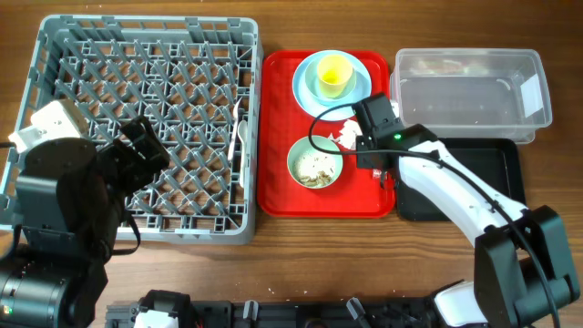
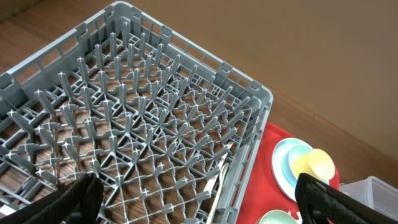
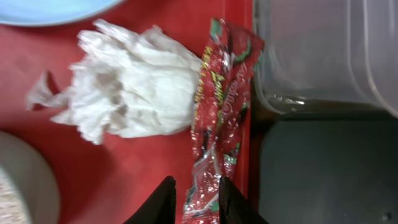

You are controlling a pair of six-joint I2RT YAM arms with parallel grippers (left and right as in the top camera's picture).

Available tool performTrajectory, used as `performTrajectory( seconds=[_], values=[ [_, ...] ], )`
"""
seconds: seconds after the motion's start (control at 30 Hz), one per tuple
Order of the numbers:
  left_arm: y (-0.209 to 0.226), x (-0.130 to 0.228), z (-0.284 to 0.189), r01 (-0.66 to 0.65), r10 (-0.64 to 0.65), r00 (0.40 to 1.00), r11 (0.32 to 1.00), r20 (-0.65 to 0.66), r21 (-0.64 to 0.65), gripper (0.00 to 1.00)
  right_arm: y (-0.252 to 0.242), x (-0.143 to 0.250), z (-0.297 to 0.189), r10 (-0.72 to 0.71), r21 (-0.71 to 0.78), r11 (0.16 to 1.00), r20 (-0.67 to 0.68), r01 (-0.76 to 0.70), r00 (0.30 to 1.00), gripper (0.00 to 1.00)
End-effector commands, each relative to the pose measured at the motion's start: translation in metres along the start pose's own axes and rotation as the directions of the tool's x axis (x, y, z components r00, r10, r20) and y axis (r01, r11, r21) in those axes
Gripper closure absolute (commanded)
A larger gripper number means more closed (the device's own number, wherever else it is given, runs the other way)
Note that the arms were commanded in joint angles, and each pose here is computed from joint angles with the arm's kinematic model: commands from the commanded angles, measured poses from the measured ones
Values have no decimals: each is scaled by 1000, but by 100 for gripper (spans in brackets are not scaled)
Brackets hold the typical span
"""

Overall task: Sort waste into correct bins and load items into the dishwasher rack
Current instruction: 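Reach the right gripper to the red snack wrapper and grasp it, then drop the red wrapper into the clear plastic bin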

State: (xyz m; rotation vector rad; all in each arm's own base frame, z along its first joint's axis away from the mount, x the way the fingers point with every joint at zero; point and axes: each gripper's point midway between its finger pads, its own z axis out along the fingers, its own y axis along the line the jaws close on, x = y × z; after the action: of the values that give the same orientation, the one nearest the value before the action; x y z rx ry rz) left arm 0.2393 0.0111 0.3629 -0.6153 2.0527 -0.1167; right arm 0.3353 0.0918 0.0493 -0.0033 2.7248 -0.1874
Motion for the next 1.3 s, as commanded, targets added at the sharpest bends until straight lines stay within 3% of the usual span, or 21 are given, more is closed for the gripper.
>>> performTrajectory(
  seconds=[0.0, 0.2, 0.27, 0.33, 0.4, 0.47, 0.53, 0.6, 0.7, 0.77, 0.8, 0.83, 0.87, 0.93, 0.97, 1.03, 1.1, 1.17, 1.27],
  values=[
    [1, -2, -1, 18, -18, 1000, 1000, 6, -1, 0, -10, 6, 15, 17, 56, 998, 42, -20, 999, 75],
    [1, -2, -1, 18, -18, 1000, 1000, 7, -1, 0, -6, 18, 34, 41, 16, 999, 106, -43, 993, 75],
    [1, -2, -1, 18, -18, 1000, 1000, 7, -1, 0, -6, 18, 35, 42, 16, 999, 107, -44, 993, 96],
    [1, -2, -1, 18, -18, 1000, 1000, 6, -1, 0, -7, 15, 29, 39, 19, 999, 103, -41, 994, 96],
    [1, -2, -1, 18, -18, 1000, 1000, 7, -1, 0, -12, -14, -19, 53, 6, 999, 142, -54, 988, 96],
    [1, -2, -1, 18, -18, 1000, 1000, 7, -1, 0, -17, -59, -91, 113, -65, 993, 292, -98, 950, 96],
    [1, -2, -1, 18, -18, 1000, 1000, 7, -1, 0, -35, -84, -148, 185, -100, 983, 453, -156, 872, 96],
    [1, -2, -1, 18, -18, 1000, 1000, 7, -1, 0, -84, -93, -172, 242, 11, 954, 559, -299, 793, 96],
    [1, -2, -1, 18, -18, 1000, 1000, 7, -1, 0, -132, -90, -130, 401, 65, 860, 526, -506, 750, 96],
    [1, -2, -1, 18, -18, 1000, 1000, 6, -1, 0, -141, -100, -83, 494, -11, 838, 440, -546, 750, 95],
    [1, -2, -1, 18, -18, 1000, 1000, 6, -1, 0, -142, -105, -39, 565, -109, 818, 336, -565, 754, 95],
    [1, -2, -1, 18, -18, 1000, 1000, 7, -1, 0, -143, -107, -25, 585, -144, 808, 305, -571, 751, 93],
    [1, -2, -1, 18, -18, 1000, 1000, 7, -1, 0, -144, -109, -8, 591, -183, 807, 272, -562, 760, 78],
    [1, -2, -1, 18, -18, 1000, 1000, 7, -1, 0, -155, -118, -2, 515, -208, 857, 299, -472, 804, 16],
    [1, -2, -1, 18, -18, 1000, 1000, 6, -1, 0, -166, -121, -13, 524, -206, 851, 320, -482, 789, 9],
    [1, -2, -1, 18, -18, 1000, 1000, 7, -1, 0, -169, -137, -58, 531, -278, 846, 373, -455, 761, 11],
    [1, -2, -1, 18, -18, 1000, 1000, 6, -1, 0, -141, -147, -120, 533, -448, 824, 402, -348, 744, 21],
    [1, -2, -1, 18, -18, 1000, 1000, 7, -1, 0, -106, -126, -165, 529, -534, 792, 360, -296, 768, 24],
    [1, -2, -1, 18, -18, 1000, 1000, 6, -1, 0, -68, -85, -174, 520, -497, 793, 250, -353, 816, 25]
  ],
)
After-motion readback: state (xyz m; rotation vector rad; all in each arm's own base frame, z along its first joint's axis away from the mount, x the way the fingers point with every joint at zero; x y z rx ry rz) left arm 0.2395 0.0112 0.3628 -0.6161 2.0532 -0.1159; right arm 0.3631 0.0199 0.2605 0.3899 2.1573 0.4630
